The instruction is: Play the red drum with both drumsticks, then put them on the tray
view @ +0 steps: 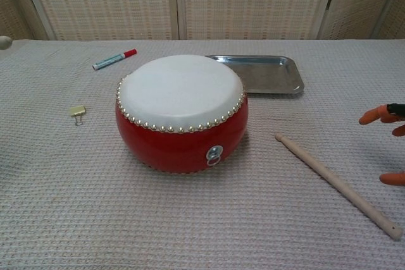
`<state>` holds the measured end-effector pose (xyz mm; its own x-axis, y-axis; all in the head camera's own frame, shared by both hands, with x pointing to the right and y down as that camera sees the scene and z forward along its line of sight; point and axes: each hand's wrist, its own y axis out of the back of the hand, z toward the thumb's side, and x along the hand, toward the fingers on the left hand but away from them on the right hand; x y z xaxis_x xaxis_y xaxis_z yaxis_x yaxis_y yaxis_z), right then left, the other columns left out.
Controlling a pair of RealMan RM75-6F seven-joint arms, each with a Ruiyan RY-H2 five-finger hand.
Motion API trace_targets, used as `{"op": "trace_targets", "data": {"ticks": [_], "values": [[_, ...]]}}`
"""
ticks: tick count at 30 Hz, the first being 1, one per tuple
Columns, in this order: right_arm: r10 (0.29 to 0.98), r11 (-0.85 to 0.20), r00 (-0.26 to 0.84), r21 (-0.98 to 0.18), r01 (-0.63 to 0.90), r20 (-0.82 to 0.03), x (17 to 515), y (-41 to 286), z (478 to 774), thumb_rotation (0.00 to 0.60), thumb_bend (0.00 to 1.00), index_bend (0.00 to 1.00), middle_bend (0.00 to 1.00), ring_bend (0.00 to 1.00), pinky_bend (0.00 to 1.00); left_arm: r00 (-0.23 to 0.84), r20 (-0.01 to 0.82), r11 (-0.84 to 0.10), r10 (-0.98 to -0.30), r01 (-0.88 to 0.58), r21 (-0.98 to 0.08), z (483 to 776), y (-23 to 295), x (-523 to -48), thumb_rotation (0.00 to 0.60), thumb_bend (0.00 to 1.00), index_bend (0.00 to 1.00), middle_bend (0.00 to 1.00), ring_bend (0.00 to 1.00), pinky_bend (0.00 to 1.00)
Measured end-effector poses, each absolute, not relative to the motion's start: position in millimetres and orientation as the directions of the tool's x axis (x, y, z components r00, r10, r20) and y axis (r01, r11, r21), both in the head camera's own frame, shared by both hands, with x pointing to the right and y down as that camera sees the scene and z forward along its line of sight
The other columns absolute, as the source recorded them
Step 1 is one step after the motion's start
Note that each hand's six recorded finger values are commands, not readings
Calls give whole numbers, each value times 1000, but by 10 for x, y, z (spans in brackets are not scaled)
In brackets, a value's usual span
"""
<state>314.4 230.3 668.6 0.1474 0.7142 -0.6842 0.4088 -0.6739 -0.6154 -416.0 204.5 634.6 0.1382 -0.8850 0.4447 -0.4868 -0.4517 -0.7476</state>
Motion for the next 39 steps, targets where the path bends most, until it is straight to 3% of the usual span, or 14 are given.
{"op": "trace_targets", "data": {"ticks": [5,13,17,30,39], "values": [[707,-693,177,-618,371,-685,2851,2305,6944,600,62,262,102,10,191,139,465,-470,-874,-480,-741,6360,2088,-4198,600,416,1000,1000,1000,1000],[715,-696,187,-658,288,-674,2682,2287,7117,600,62,270,100,9,191,141,478,-482,-867,-481,-732,6367,2119,-4237,600,416,1000,1000,1000,1000],[713,-700,180,-674,234,-678,2691,2276,7209,600,83,323,100,10,191,145,487,-491,-861,-479,-727,6380,2134,-4242,600,416,1000,1000,1000,1000],[678,-722,240,-691,37,-695,2636,2237,7266,600,154,394,64,0,155,157,499,-507,-852,-484,-713,6380,2151,-4233,600,416,1000,1000,1000,1000],[690,-713,267,-695,94,-672,2633,2255,7244,600,389,508,71,0,149,156,505,-510,-849,-489,-707,6379,2157,-4252,600,414,1000,1000,1000,1000]]}}
